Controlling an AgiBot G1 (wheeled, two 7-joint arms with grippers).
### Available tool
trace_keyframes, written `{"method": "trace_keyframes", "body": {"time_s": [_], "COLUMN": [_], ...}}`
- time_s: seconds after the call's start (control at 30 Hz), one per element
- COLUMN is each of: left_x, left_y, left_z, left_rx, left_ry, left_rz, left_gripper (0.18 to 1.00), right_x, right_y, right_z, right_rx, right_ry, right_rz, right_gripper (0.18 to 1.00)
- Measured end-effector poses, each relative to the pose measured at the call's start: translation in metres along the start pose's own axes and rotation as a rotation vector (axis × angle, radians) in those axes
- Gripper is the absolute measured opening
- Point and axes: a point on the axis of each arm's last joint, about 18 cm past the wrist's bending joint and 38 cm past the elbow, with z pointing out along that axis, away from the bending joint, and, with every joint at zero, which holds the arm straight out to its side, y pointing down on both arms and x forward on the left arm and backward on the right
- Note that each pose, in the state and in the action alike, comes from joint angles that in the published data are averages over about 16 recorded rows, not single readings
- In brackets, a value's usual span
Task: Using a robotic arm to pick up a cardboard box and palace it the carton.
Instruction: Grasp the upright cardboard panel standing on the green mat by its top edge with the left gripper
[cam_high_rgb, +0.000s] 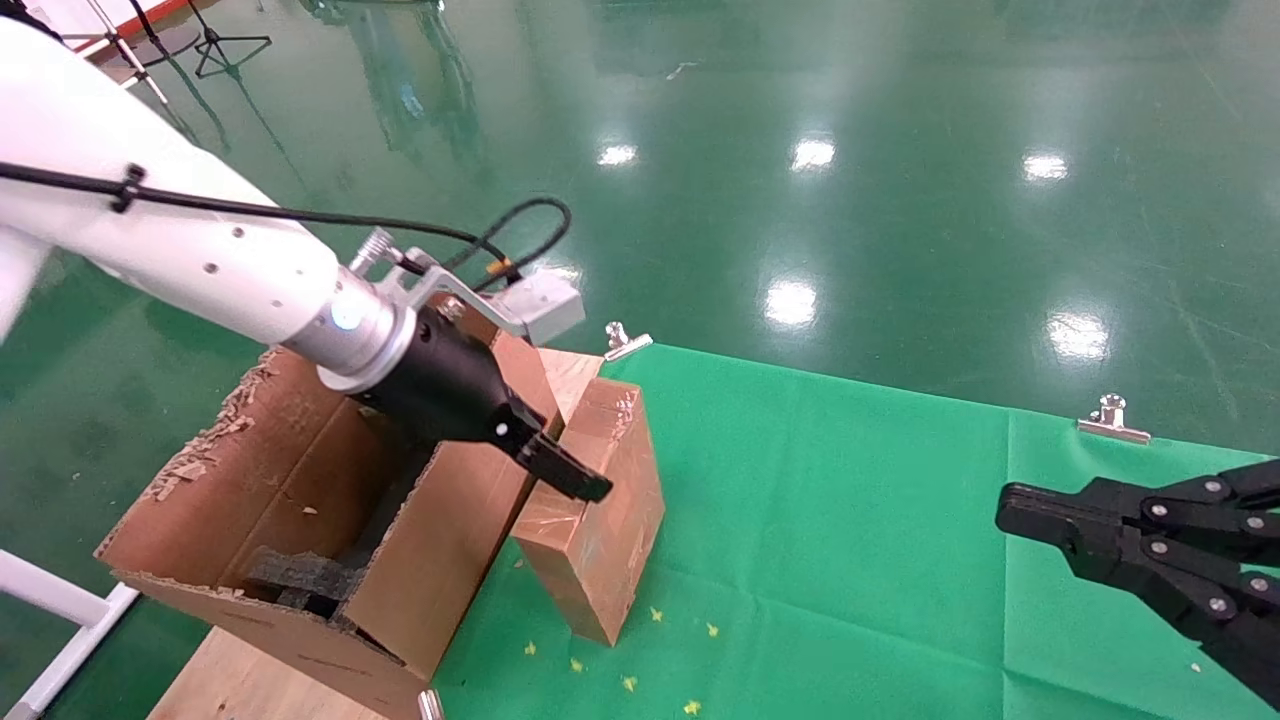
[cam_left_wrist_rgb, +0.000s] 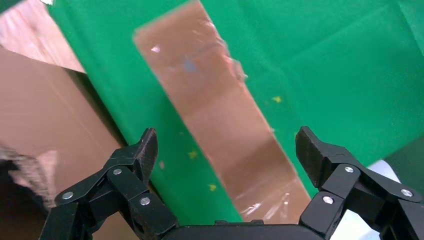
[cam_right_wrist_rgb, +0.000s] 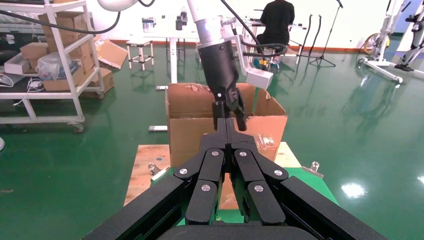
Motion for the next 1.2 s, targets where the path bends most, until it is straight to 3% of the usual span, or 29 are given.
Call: {"method": "trace_keyframes", "body": {"time_s": [0.5, 0.7, 0.97, 1.2], "left_x": [0.007, 0.006, 0.006, 0.006], "left_y": [-0.001, -0.001, -0.001, -0.001], "left_z": [0.013, 0.013, 0.013, 0.013], "left_rx": [-0.071, -0.071, -0.068, -0.067], "left_ry": [-0.014, -0.015, -0.013, -0.012], "left_rz": [-0.007, -0.007, -0.008, -0.008], "left_gripper": [0.998, 0.978, 0.915, 0.8], "right_x": [0.0, 0.0, 0.0, 0.0], "right_y": [0.0, 0.0, 0.0, 0.0], "right_z": [0.0, 0.0, 0.0, 0.0], "right_rx": [0.0, 0.0, 0.0, 0.0], "right_ry": [0.0, 0.001, 0.001, 0.001], "right_rz": [0.0, 0.0, 0.0, 0.0], "right_gripper": [0.212, 0.257, 0.382, 0.529]}}
